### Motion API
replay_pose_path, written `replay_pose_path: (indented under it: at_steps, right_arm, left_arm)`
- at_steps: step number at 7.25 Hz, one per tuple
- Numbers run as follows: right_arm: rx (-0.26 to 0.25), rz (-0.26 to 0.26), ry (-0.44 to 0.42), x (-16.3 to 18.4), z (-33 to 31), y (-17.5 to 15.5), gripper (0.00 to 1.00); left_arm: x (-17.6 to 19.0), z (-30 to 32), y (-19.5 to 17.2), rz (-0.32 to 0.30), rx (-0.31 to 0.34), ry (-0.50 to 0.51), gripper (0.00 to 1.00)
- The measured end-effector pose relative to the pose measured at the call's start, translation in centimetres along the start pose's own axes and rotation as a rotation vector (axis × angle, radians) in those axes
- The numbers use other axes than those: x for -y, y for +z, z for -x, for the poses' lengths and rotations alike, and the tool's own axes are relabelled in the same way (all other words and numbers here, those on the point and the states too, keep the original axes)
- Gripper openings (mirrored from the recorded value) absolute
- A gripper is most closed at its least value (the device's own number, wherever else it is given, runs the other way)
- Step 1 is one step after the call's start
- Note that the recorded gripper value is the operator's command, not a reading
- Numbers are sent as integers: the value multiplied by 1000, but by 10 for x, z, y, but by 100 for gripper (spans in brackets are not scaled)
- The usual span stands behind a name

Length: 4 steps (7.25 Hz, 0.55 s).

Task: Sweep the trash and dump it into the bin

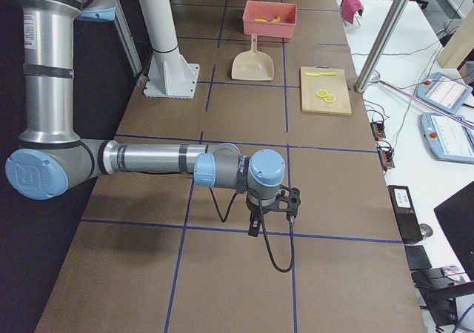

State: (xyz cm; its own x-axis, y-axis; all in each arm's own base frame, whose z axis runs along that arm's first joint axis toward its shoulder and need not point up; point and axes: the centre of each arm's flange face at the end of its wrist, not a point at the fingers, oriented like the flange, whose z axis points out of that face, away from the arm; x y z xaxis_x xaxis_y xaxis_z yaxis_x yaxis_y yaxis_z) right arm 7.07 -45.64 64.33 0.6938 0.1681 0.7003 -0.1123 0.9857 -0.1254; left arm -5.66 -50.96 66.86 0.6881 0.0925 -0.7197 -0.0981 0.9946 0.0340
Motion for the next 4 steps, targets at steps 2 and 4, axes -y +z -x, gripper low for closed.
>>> replay_pose_path:
  at_steps: [2,4]
  right_arm:
    - [0,1,0,0,0,0,100]
    - [-1,3,3,-1,-1,1,100]
  left_arm:
    - [0,1,0,1,1,-1,100]
    - [0,1,0,1,3,-1,100]
